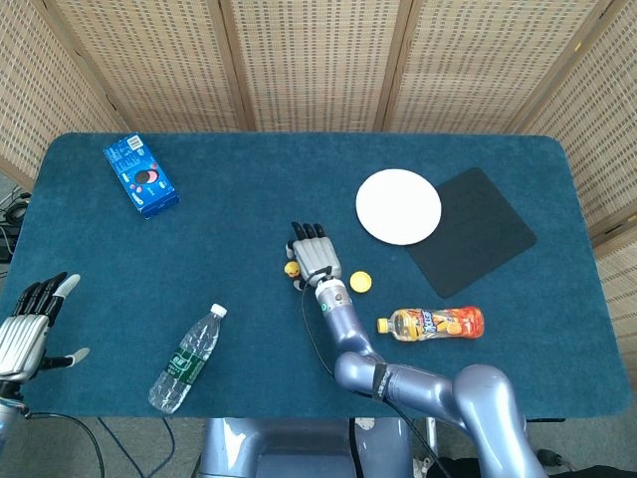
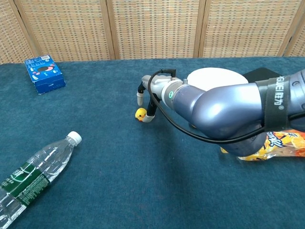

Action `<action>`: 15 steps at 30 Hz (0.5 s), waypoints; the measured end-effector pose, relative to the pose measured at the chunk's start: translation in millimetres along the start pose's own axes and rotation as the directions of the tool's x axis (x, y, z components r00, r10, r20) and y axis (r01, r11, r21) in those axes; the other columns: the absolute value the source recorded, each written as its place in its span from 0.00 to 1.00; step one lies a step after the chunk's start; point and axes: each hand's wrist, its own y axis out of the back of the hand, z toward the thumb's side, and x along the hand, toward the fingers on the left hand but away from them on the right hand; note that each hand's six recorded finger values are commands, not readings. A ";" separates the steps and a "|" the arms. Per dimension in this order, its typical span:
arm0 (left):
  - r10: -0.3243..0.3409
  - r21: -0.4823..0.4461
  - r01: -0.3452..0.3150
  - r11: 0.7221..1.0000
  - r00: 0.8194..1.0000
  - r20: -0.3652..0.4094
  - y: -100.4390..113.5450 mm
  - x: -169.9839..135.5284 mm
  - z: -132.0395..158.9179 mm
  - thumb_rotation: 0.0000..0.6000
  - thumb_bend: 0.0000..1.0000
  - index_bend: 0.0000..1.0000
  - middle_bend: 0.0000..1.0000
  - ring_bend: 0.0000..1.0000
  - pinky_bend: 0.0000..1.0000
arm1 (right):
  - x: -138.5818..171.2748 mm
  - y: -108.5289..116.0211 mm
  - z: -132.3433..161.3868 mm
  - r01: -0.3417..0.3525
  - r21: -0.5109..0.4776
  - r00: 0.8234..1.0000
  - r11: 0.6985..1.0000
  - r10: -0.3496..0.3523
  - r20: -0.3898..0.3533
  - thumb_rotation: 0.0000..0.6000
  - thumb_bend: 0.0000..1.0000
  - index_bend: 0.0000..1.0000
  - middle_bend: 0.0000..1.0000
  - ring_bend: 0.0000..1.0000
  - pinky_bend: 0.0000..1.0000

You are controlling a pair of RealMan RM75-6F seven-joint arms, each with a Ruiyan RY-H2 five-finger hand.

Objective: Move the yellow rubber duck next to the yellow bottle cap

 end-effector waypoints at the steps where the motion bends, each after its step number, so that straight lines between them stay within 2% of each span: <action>1: 0.000 0.000 0.000 1.000 1.000 -0.001 -0.1 0.1 -0.3 1.00 0.11 0.00 0.00 0.00 0.00 | -0.7 -0.7 -0.2 -0.001 0.003 1.000 1.000 0.001 0.001 1.00 0.19 0.40 0.03 0.00 0.04; 15: -0.005 0.000 0.005 1.000 1.000 -0.007 -1.0 1.1 -2.1 1.00 0.11 0.00 0.00 0.00 0.00 | -6.6 -9.8 -3.9 -0.021 0.023 1.000 1.000 0.021 0.013 1.00 0.20 0.42 0.04 0.00 0.05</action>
